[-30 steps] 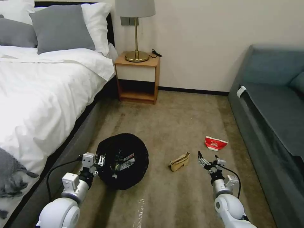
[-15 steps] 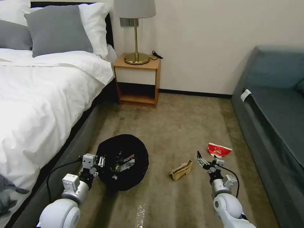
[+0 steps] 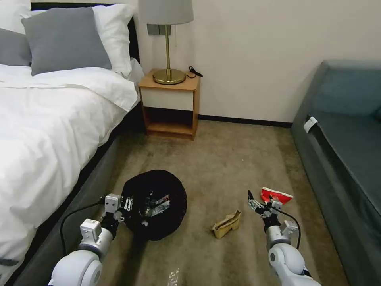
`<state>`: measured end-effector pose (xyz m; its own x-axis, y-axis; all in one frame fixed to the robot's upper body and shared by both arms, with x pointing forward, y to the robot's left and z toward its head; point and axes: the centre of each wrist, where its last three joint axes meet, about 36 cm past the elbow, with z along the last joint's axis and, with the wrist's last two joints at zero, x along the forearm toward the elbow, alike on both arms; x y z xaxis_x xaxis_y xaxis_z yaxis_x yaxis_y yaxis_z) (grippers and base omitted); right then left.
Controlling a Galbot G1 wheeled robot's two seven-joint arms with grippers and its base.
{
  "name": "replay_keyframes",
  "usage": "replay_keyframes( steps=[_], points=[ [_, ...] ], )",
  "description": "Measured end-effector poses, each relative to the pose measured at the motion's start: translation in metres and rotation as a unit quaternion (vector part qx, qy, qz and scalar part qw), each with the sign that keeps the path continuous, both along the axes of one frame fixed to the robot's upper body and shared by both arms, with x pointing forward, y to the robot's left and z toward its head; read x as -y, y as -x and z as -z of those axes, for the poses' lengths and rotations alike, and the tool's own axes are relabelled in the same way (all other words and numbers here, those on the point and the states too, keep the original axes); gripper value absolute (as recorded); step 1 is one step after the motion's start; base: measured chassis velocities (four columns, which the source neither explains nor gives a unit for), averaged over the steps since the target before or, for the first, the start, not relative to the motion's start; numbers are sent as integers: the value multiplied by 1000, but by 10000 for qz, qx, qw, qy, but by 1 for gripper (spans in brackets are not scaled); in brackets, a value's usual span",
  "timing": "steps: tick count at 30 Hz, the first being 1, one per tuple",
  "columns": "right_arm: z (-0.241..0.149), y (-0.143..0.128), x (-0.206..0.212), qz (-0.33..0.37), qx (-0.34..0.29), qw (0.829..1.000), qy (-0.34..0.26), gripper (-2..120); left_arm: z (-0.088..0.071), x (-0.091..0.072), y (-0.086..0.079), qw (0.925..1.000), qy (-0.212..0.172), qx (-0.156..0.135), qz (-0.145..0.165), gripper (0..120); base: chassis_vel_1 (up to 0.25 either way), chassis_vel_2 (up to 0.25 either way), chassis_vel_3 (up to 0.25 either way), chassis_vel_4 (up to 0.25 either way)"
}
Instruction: Pick up the trash bin, then pick up the garbage on the floor and place it into the trash bin.
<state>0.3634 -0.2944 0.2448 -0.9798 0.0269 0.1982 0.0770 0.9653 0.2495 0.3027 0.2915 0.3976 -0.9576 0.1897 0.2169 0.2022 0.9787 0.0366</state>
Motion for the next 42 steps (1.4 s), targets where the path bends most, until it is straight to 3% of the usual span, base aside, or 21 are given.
replay_keyframes(
  steps=[18,27,36,40,42],
  points=[
    [1,-2,-9,-100,22,9999,65,100,4,-8,1,10000,19,14,-37,7,-109,69,110,-65],
    [-1,-2,-7,-257,30,9993,284,100,-3,-9,-5,9999,71,102,5,7,-66,74,75,-79],
    [-31,-24,24,-1311,144,9858,1042,100,-20,1,-6,9995,165,214,156,7,-30,30,39,-24],
    [-68,-46,47,-2432,-80,9586,1478,100,-25,3,-9,9996,138,201,167,7,0,0,0,0],
    [-73,-52,46,-2620,-142,9526,1540,100,-26,2,-9,9996,121,191,160,7,0,0,0,0]
  ],
)
